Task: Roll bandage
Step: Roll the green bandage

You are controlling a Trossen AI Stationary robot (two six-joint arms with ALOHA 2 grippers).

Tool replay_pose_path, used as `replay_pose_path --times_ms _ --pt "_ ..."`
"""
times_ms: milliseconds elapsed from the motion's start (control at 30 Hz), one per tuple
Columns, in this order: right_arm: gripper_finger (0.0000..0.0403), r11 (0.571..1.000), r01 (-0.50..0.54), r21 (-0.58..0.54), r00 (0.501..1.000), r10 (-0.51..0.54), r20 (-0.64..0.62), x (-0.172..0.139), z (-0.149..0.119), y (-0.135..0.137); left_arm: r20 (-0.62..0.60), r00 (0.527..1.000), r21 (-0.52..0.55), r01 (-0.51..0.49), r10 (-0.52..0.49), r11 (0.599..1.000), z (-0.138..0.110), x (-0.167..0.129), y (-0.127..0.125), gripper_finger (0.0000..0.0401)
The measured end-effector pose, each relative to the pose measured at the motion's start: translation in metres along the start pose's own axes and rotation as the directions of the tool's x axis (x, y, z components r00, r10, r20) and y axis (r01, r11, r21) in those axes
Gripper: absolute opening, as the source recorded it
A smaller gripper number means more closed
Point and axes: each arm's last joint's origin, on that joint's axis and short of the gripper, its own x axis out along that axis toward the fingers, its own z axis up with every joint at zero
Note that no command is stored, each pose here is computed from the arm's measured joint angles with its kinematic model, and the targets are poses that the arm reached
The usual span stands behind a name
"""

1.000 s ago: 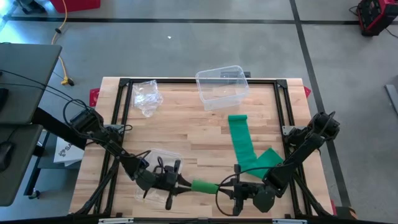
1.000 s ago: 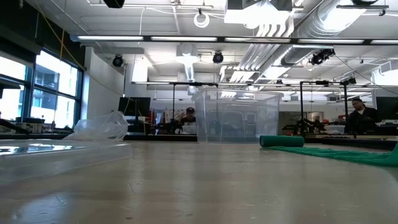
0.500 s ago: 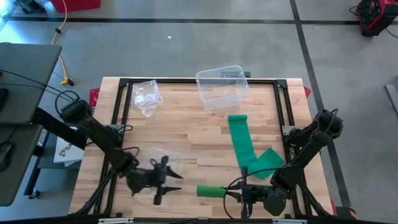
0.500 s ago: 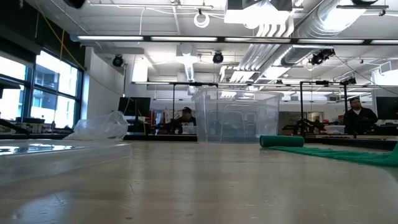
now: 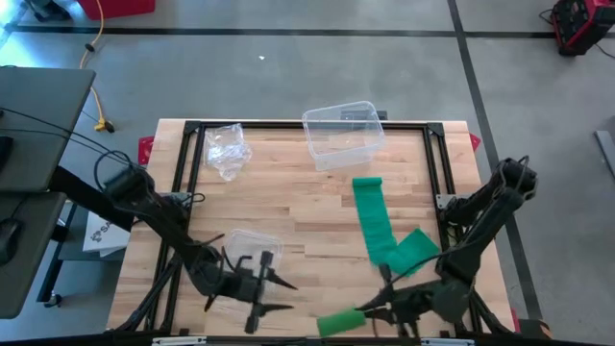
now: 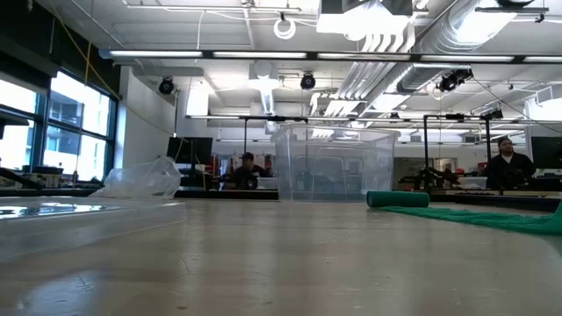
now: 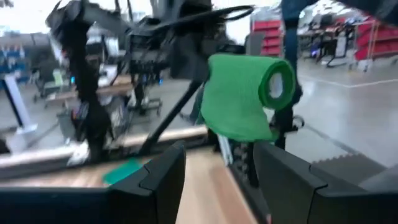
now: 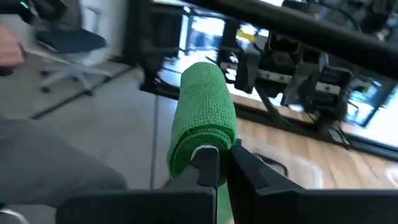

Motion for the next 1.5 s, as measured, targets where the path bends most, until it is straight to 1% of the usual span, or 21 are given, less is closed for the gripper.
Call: replay_pose_path --times_ms 67,133,267,333,433,567,633,733,867,1100,1233,1500 --pt "0.0001 0.999 -0.044 0.001 0.999 0.044 0.027 -0.006 0.008 -0.003 0.024 1.000 0.015 0.000 0.000 1.000 0.007 0.014 -0.006 0.0181" --pt "0.0001 0.998 -0.066 -0.002 0.997 0.066 0.044 -0.010 0.013 -0.005 0.041 0.999 0.040 -0.003 0.001 0.999 0.015 0.029 -0.011 0.0181" --pt "0.0001 0.998 -0.066 -0.009 0.997 0.067 0.046 -0.012 0.016 -0.010 0.026 1.000 0.126 -0.011 0.008 0.992 0.029 0.050 -0.018 0.0181" --pt "0.0001 0.998 -0.063 -0.005 0.997 0.063 0.053 -0.014 0.018 -0.012 0.009 1.000 0.134 -0.008 0.007 0.991 0.034 0.055 -0.018 0.0182" --pt "0.0001 0.998 -0.066 -0.010 0.997 0.066 0.045 -0.013 0.017 -0.011 0.020 1.000 0.106 -0.002 0.000 0.994 0.039 0.056 -0.019 0.0182" --pt "0.0001 0.998 -0.060 -0.010 0.998 0.060 0.035 -0.012 0.015 -0.013 0.037 0.996 0.062 0.076 -0.078 0.995 0.039 0.059 -0.015 0.0182" --pt "0.0001 0.999 -0.050 -0.011 0.998 0.051 0.026 -0.011 0.015 -0.015 0.041 0.995 0.032 0.085 -0.086 0.996 0.039 0.062 -0.011 0.0182" --pt "0.0001 0.999 -0.039 -0.010 0.999 0.039 0.022 -0.009 0.014 -0.018 0.035 0.997 0.017 0.067 -0.068 0.998 0.038 0.065 -0.006 0.0182" --pt "0.0001 1.000 -0.028 -0.006 1.000 0.029 0.011 -0.007 0.013 -0.020 0.033 0.998 0.047 0.060 -0.061 0.997 0.038 0.066 -0.003 0.0182" --pt "0.0001 1.000 -0.017 -0.004 1.000 0.017 0.009 -0.006 0.013 -0.022 0.032 0.998 0.051 0.056 -0.058 0.997 0.037 0.067 -0.002 0.0182" --pt "0.0001 0.999 0.044 -0.005 0.999 -0.044 0.006 -0.006 0.013 -0.023 0.032 0.998 0.050 0.052 -0.054 0.997 0.037 0.067 -0.002 0.0182" --pt "0.0001 0.998 0.061 0.006 0.998 -0.061 0.004 -0.006 0.012 -0.024 0.024 0.999 0.035 0.032 -0.033 0.999 0.036 0.069 0.003 0.0182"
